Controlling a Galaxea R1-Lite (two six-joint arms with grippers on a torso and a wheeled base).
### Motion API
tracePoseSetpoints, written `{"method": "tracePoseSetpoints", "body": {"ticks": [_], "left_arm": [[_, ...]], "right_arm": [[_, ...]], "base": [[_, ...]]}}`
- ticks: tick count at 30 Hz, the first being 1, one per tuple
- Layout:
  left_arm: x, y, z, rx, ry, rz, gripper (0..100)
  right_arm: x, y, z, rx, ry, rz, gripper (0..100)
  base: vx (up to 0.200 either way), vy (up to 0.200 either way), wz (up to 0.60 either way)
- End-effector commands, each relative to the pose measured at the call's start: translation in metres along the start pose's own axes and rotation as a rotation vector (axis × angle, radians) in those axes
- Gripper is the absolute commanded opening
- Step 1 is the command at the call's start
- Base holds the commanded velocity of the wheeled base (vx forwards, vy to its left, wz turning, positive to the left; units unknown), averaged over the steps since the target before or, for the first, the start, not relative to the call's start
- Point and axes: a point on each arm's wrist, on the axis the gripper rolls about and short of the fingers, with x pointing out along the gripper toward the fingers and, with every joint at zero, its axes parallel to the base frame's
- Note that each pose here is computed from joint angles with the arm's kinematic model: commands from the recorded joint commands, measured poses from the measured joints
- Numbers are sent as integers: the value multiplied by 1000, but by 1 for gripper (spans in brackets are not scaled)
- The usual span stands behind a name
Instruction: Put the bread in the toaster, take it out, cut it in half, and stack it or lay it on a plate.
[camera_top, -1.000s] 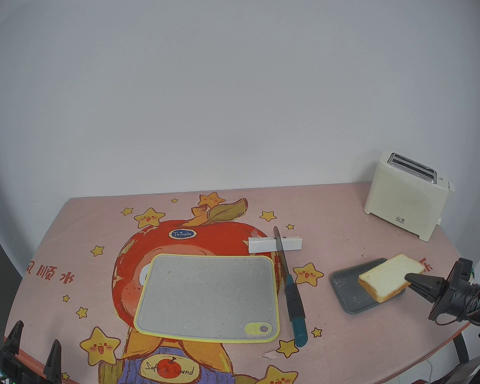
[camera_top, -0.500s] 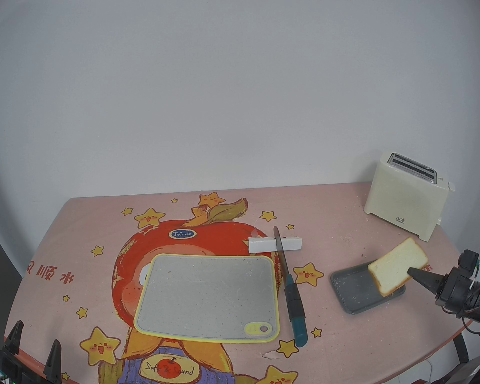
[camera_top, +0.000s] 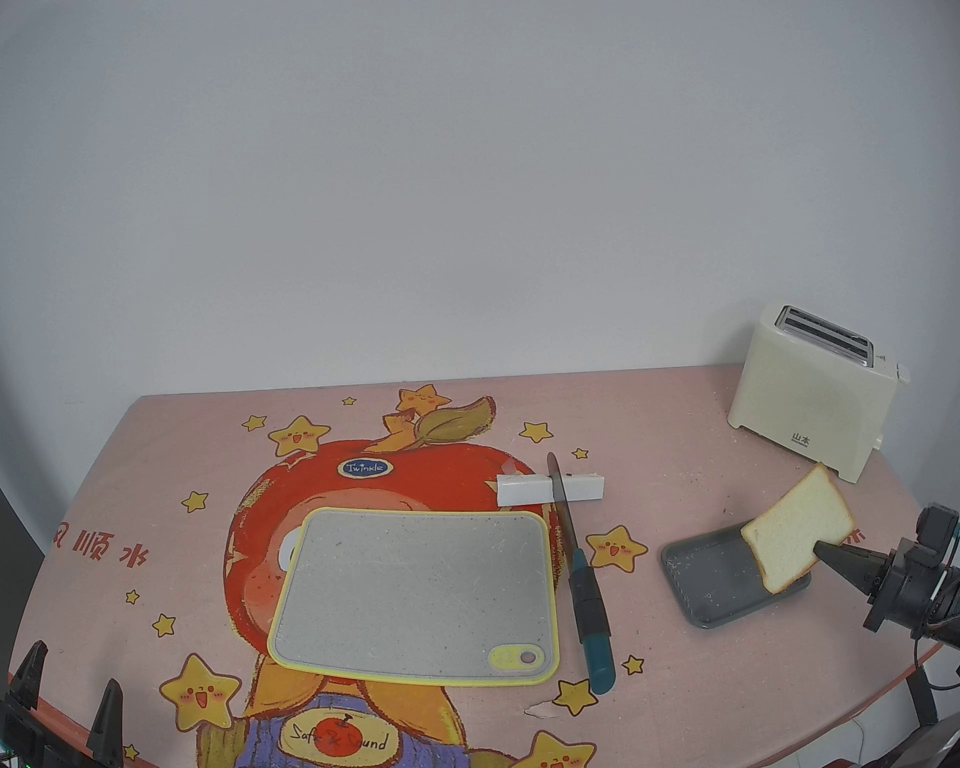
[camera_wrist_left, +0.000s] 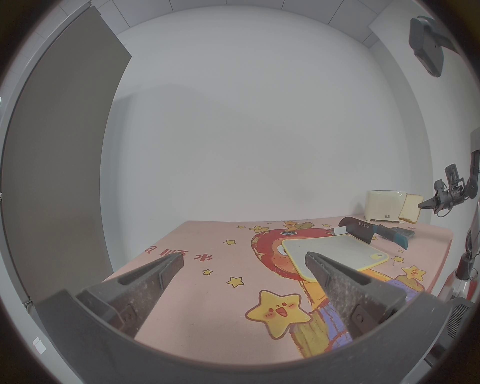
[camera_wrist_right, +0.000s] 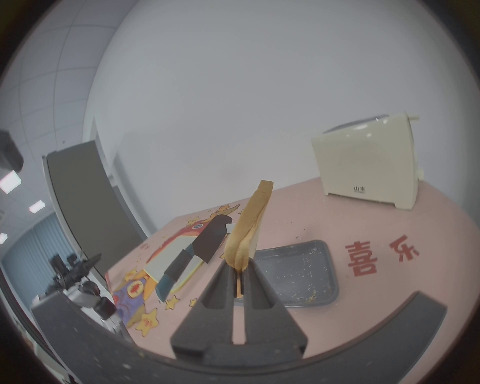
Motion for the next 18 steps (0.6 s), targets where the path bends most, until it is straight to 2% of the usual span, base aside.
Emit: {"method": "tracePoseSetpoints", "body": {"ticks": [1, 4, 7, 10, 13, 14, 15, 18], "left_arm": [[0, 0, -5, 0, 1, 0, 100], [0, 0, -5, 0, 1, 0, 100], [0, 0, -5, 0, 2, 0, 100], [0, 0, -5, 0, 1, 0, 100], [0, 0, -5, 0, 1, 0, 100], [0, 0, -5, 0, 1, 0, 100], [0, 0, -5, 0, 1, 0, 100], [0, 0, -5, 0, 1, 2, 100]], "right_arm": [[-1, 0, -4, -36, 14, -1, 0], [-1, 0, -4, -73, 13, 0, 0], [0, 0, 0, -164, -1, -1, 0], [0, -1, -2, -195, 9, -1, 0], [0, -2, -6, -256, 36, -3, 0], [0, -2, -6, -256, 36, -3, 0], [-1, -3, -8, -284, 49, -14, 0], [-1, -3, -2, -316, 22, -23, 0]], "base": [[0, 0, 0], [0, 0, 0], [0, 0, 0], [0, 0, 0], [0, 0, 0], [0, 0, 0], [0, 0, 0], [0, 0, 0]]}}
